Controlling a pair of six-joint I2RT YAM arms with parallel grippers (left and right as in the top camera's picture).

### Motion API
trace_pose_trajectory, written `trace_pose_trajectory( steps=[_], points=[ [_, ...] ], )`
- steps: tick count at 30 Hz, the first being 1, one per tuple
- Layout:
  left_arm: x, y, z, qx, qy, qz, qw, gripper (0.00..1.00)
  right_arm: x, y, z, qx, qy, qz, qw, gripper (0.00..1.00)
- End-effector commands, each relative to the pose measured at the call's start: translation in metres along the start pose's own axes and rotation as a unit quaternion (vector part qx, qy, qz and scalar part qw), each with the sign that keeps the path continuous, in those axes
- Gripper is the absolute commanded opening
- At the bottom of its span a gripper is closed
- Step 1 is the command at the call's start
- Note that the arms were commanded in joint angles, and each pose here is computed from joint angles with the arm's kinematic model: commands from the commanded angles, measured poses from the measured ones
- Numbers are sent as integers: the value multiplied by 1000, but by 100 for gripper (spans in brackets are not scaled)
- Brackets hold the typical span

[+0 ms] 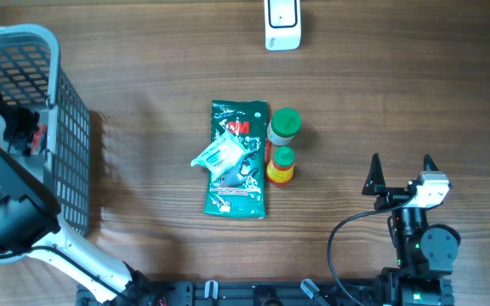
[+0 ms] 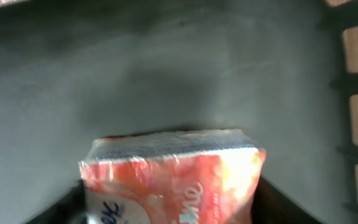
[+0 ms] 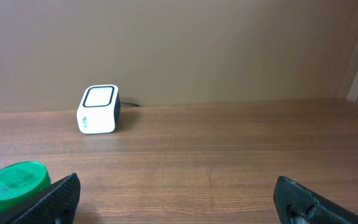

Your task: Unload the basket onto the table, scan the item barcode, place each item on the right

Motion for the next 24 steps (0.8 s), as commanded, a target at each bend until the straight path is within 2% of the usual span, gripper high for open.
trace_pose_trajectory(
  steps=[1,8,16,20,24],
  points=[
    [7,-8,13,29,20,3,999,43,0,1,0,-3,-2,-5,1000,100],
    [2,3,-26,16,11,2,1000,42,0,1,0,-3,-2,-5,1000,100],
    [-16,34,-179,-76,-78,-4,994,43,0,1,0,-3,-2,-4,1000,100],
    [-14,21,-261,-92,-172,4,981,45,0,1,0,-3,-2,-5,1000,100],
    [-17,-18,-324,-53,-303,47,950,45,0,1,0,-3,-2,-4,1000,100]
  ],
)
Point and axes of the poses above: each gripper's point midway between its finger pads, its own z axis out along the fingers, its own x axis along the line the jaws close on, y = z × x, the point moved 8 cm from there along -z, back along the fingers, and after that the axes turned 2 degrees about -z, right-handed, at the moved point
